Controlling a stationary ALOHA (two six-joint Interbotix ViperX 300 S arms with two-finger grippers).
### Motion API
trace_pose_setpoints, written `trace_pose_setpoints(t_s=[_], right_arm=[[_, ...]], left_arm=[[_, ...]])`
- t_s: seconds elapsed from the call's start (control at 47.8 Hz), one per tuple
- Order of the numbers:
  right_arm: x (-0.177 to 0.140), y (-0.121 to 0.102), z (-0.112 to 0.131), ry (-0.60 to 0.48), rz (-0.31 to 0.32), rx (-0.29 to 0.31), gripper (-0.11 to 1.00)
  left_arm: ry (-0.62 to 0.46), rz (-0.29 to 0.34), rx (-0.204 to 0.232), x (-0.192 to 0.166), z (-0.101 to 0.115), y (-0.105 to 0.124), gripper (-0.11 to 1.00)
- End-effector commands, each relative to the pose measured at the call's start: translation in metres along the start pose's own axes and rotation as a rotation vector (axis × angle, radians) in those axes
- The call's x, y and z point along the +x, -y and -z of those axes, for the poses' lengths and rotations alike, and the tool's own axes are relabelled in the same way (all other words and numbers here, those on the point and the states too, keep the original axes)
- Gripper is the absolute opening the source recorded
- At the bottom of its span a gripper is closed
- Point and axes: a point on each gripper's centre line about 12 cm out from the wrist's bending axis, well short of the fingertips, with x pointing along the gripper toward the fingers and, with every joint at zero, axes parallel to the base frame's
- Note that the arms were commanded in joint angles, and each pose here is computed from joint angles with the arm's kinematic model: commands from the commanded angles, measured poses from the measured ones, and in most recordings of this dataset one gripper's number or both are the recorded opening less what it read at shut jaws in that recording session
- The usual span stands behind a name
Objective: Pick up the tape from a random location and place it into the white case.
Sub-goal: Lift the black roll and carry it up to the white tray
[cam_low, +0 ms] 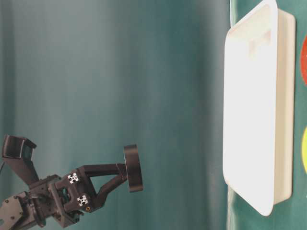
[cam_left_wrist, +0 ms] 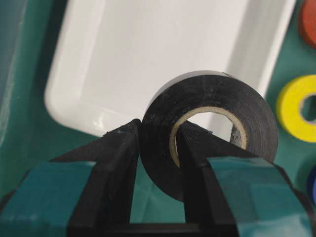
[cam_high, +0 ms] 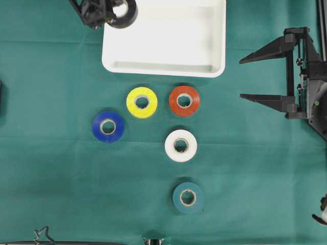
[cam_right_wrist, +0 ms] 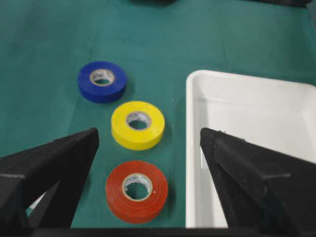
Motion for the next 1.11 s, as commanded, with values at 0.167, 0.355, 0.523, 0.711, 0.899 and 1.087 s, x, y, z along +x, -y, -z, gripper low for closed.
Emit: trace_pose_setpoints(t_s=[0.167, 0.355, 0.523, 0.711, 0.899, 1.087], right_arm=[[0.001, 0.0, -0.012, 0.029, 0.0, -0.004, 0.93], [0.0, 0.0, -0.013, 0.032, 0.0, -0.009, 0.93], [0.001, 0.0, -0.013, 0.031, 0.001, -0.012, 0.93], [0.001, 0.0, -0.014, 0.034, 0.0, -0.02, 0.93], [0.001, 0.0, -0.015, 0.035, 0.0, -0.02, 0.93], [0.002, 0.0, -0.015, 0.032, 0.0, -0.02, 0.93]], left_arm=[[0.116, -0.012, 0.004, -0.009, -0.021, 0.0, 0.19], [0.112, -0.006, 0.02, 0.007, -0.039, 0.003, 0.19], [0.126, 0.001, 0.043, 0.018, -0.059, 0.007, 0.19], [0.14, 0.008, 0.088, 0.029, -0.078, 0.015, 0.19], [0.119, 0.012, 0.089, 0.038, -0.085, 0.014, 0.19], [0.105, 0.014, 0.088, 0.041, -0.082, 0.014, 0.19]])
